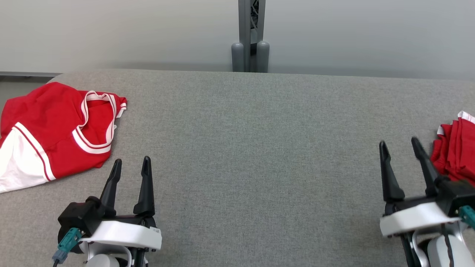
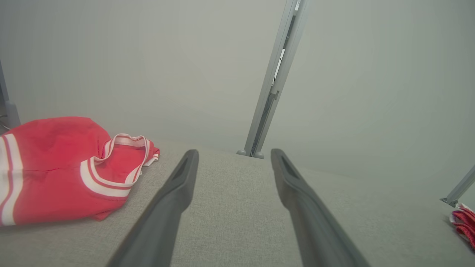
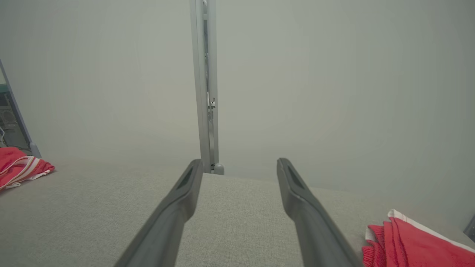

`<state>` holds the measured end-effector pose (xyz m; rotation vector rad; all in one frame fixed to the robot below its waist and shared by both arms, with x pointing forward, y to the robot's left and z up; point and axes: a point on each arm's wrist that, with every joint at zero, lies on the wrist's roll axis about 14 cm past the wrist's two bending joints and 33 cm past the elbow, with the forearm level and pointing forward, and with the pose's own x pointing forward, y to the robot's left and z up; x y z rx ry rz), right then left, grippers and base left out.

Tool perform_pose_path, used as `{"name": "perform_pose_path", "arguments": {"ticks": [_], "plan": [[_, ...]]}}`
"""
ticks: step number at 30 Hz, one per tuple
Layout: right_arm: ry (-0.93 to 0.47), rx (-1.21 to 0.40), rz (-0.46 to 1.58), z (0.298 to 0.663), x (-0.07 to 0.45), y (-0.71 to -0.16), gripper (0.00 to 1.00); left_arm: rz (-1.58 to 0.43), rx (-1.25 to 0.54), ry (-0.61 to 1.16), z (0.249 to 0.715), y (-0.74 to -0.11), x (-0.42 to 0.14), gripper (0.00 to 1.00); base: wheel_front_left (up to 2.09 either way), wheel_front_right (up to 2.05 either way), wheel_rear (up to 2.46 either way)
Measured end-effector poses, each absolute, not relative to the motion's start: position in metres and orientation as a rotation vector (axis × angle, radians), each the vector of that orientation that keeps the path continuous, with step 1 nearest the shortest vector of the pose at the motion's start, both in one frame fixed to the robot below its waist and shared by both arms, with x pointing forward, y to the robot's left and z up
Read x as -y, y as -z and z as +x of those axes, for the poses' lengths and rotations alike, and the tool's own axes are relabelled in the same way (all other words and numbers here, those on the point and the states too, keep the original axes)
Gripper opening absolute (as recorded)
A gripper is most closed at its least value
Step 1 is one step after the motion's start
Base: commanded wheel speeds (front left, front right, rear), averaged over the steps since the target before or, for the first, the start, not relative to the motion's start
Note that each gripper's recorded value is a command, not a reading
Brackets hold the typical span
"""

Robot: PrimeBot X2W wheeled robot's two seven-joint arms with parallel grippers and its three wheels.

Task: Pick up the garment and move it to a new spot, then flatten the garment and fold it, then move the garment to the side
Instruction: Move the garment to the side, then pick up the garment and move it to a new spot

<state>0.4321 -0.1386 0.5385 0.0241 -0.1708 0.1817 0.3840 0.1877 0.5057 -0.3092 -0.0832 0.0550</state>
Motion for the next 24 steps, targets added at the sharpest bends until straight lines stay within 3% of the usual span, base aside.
{"name": "perform_pose_path", "arguments": {"ticks": [6, 24], "plan": [[-0.166, 0.060, 0.052, 0.410, 0.144, -0.500, 1.00, -0.318, 0.061, -0.054, 0.376, -0.499, -0.186, 1.00, 0.00, 0.00, 0.00], [-0.195, 0.085, 0.059, 0.412, 0.133, -0.508, 1.00, -0.319, 0.050, -0.071, 0.363, -0.494, -0.192, 1.00, 0.00, 0.00, 0.00]]}}
